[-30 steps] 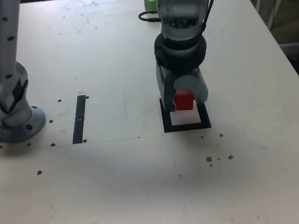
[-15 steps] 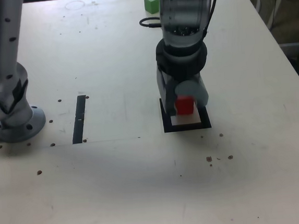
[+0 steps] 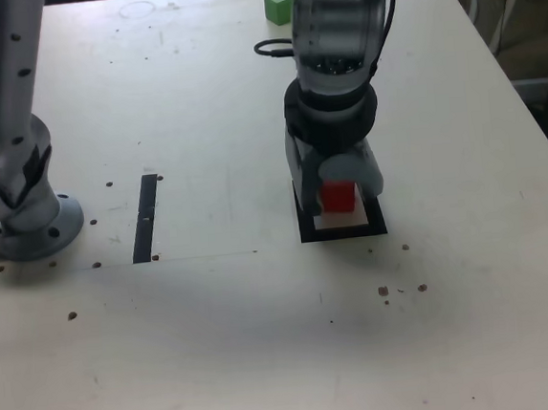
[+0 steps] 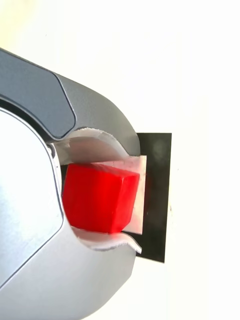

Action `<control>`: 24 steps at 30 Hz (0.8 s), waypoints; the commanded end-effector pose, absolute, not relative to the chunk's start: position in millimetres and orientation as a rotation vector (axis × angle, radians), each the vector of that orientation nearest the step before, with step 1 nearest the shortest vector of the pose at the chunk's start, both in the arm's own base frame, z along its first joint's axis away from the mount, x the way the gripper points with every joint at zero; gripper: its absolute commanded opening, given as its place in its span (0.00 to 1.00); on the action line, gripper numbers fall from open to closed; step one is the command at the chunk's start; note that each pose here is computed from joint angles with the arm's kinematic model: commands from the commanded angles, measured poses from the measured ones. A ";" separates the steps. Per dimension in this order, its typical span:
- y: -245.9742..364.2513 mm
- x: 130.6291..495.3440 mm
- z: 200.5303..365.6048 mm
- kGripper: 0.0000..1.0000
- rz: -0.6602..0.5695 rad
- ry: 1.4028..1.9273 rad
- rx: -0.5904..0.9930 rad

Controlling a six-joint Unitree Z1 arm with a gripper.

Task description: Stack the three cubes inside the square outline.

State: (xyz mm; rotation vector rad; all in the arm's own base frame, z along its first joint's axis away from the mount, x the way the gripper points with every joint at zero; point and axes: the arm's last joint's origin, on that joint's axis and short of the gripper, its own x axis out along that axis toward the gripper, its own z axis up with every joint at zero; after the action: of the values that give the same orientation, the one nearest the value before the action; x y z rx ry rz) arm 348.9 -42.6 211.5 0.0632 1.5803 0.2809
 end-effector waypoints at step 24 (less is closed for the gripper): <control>-3.6 308.4 278.0 1.00 0.164 1.555 0.180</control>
State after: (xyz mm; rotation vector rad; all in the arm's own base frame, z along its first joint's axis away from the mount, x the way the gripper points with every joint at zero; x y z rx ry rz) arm 311.2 -10.5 272.3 0.1772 1.5605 0.1590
